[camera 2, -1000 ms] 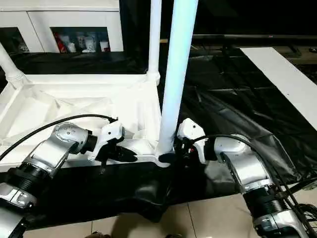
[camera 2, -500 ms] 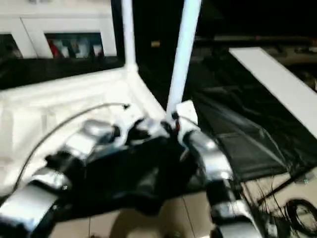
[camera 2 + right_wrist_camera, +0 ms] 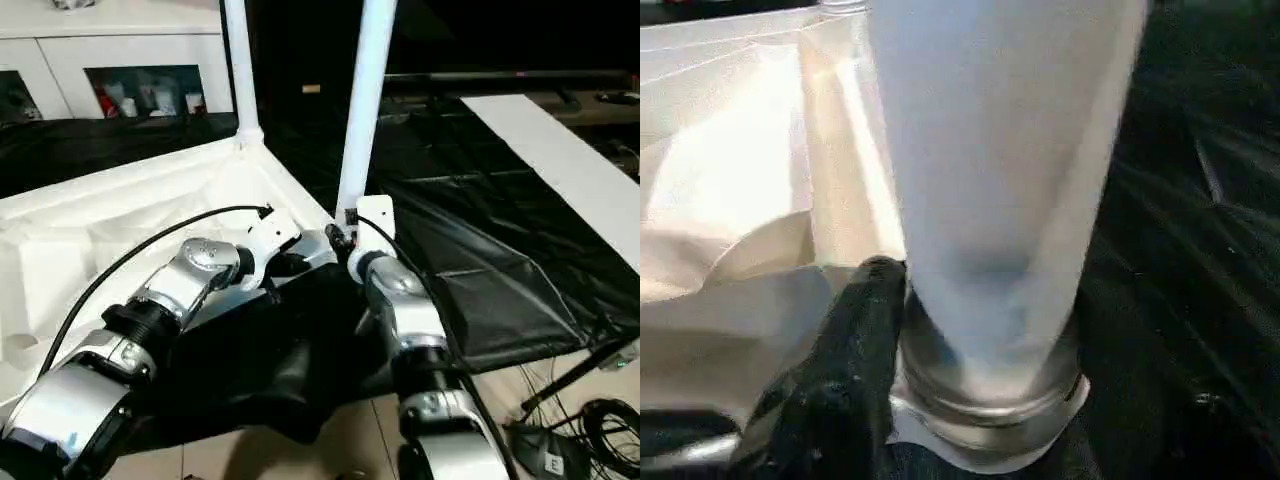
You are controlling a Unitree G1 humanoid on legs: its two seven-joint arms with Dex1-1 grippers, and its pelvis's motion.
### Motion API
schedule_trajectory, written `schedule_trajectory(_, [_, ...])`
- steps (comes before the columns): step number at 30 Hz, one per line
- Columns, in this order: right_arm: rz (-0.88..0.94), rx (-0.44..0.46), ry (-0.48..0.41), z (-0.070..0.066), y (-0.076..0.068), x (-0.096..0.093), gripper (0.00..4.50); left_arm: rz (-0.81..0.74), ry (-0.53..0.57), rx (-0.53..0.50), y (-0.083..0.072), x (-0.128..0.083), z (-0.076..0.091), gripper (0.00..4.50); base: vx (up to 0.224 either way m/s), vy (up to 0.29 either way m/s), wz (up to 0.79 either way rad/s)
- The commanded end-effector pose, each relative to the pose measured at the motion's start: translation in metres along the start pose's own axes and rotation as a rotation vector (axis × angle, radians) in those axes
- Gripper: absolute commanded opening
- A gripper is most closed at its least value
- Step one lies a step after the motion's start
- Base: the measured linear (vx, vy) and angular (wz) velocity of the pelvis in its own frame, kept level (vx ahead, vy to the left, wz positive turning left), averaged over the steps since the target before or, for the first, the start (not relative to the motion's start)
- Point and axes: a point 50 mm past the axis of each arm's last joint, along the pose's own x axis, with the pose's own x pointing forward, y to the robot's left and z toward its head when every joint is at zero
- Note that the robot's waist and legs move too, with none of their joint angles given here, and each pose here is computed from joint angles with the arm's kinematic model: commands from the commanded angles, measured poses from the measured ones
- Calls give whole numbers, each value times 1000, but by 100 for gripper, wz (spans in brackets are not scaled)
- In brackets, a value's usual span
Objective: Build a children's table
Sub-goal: Rotate leg to tighten, then rotate table base
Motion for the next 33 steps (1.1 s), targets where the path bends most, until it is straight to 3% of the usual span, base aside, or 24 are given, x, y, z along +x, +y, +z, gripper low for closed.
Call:
schedule_trajectory(1, [99,-35,13,-2,16,0,298,-32,9,48,-4,4,2,0,0,0,0])
schedule_trajectory(3, [114,-78,0,2,12,-5,324,-37,6,52,-4,3,1,0,0,0,0])
schedule_trajectory(10, [418,-283,22,8,-29,-75,324,-238,-112,150,-11,-7,1,0,0,0,0])
schedule_trajectory(15, [522,-310,40,11,-39,-101,324,-326,-137,186,-15,-11,0,0,0,0,0])
schedule_trajectory(20, [539,-301,44,12,-35,-104,324,-296,-163,199,-12,-9,5,0,0,0,0])
schedule_trajectory(21, [554,-291,36,12,-29,-102,330,-278,-154,165,-8,-10,6,27,0,0,0])
schedule_trajectory(23, [580,-280,28,12,-23,-101,330,-258,-149,131,-3,-12,7,27,0,0,0])
schedule_trajectory(24, [589,-280,28,12,-20,-100,332,-241,-162,125,0,-14,9,58,0,0,0])
schedule_trajectory(31, [577,-270,-3,14,-9,-88,332,-233,-288,108,15,-42,20,104,0,0,0])
schedule_trajectory(33, [490,-258,-53,21,-10,-75,332,-234,-239,92,25,-65,8,110,0,0,0])
